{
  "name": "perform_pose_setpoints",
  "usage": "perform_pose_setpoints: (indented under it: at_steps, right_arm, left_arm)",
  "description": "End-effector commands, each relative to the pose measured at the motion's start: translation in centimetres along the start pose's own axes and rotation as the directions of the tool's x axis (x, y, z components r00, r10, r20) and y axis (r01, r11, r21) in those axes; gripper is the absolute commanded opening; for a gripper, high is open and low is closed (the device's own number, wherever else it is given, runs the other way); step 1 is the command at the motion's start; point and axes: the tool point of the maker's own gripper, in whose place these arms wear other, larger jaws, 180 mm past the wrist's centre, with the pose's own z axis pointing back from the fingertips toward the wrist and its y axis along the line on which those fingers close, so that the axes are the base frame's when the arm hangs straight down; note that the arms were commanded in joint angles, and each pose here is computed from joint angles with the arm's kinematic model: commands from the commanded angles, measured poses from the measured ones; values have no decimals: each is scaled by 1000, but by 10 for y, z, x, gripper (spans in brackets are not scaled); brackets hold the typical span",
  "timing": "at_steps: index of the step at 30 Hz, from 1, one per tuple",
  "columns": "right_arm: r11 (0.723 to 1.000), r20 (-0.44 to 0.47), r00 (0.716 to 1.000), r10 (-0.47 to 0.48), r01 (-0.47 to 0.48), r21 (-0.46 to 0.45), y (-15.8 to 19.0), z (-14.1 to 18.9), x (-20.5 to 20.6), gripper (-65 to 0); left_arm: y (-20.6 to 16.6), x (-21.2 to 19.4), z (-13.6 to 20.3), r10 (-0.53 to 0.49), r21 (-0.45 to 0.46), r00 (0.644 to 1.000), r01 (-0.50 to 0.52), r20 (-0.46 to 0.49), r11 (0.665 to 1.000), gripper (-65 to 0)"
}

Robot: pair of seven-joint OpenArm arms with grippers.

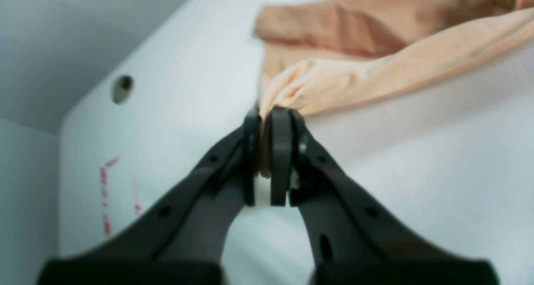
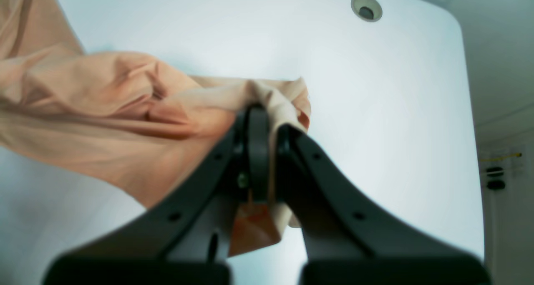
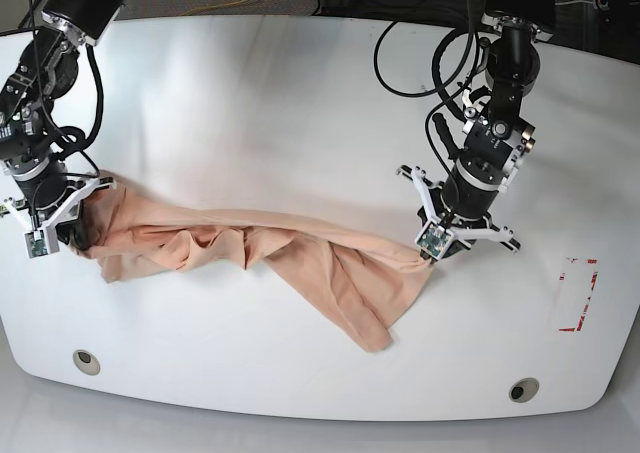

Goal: Layout the t-shirt on the table in an organized manner, then fold the t-shirt properly
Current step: 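Lift the shirt with both grippers and pull the grippers apart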

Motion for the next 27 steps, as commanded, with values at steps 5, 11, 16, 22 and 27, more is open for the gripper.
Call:
perform_pose_setpoints:
  at_steps: [5, 11, 16, 22, 27]
  right_arm:
    - [999, 118, 993, 27, -24, -26, -11, 5, 43, -650]
    - [999, 175, 984, 21, -14, -40, -20, 2, 70, -650]
    - [998, 198, 980, -27, 36, -43, -37, -9, 94, -650]
    - [996, 241, 967, -86, 86, 9, -49, -33, 135, -650]
    - [996, 274, 958, -83, 71, 52, -53, -47, 182, -650]
  left_arm:
    - [40, 59, -3, -34, 94, 988, 19, 151, 995, -624]
    - [76, 109, -3, -81, 178, 965, 37, 251, 983, -624]
    - [108, 149, 0, -122, 247, 940, 41, 319, 968, -623]
    - [147, 187, 10, -188, 334, 911, 60, 366, 941, -623]
    - [177, 228, 27, -233, 404, 875, 47, 425, 914, -620]
